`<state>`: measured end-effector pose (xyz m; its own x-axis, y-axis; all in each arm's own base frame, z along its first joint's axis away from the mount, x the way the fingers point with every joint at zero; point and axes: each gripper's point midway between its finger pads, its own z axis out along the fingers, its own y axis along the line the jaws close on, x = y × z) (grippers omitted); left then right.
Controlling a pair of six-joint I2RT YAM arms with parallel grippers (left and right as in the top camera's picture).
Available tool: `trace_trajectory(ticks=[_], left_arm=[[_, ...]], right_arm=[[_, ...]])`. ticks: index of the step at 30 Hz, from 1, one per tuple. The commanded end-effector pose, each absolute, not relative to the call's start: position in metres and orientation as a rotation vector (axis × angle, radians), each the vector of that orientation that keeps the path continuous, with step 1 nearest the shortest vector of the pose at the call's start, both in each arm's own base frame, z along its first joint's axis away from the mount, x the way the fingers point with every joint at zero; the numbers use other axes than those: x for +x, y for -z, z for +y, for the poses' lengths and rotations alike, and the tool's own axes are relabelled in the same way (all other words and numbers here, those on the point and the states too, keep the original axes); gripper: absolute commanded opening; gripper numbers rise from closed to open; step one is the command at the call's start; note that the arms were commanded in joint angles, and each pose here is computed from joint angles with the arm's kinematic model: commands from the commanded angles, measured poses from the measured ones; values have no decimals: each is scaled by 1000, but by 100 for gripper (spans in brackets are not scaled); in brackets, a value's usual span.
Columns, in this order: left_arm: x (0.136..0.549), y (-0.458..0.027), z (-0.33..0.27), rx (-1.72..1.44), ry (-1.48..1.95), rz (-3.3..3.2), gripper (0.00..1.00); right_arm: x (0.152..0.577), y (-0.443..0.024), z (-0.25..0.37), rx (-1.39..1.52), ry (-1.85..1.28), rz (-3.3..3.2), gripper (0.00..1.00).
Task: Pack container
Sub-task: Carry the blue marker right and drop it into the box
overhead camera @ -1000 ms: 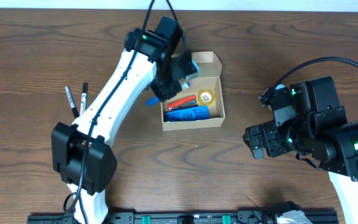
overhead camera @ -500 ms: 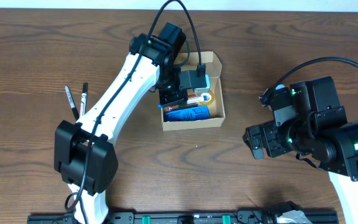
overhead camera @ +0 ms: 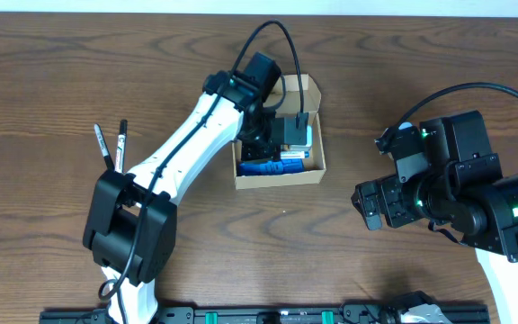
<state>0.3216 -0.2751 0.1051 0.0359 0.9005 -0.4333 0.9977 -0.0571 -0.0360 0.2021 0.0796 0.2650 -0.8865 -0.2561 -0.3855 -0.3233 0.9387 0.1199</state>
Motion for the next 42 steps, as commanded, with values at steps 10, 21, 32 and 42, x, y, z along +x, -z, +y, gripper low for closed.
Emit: trace_trajectory(ticks=[10,21,32,42], left_arm=[[323,-78,-272,1997,463,2004,6],[322,-68,-271,1993,460,2013,6],[323,-68,-272,1966,466,2039,27],[323,-69,-273,1948,471,2052,37]], right_arm=[[201,-266,78,-419,-257,2721,99],[201,-266,78,-419,-257,2721,99],[201,-266,78,-419,-257,2721,99],[201,-266,78,-419,-257,2721,99]])
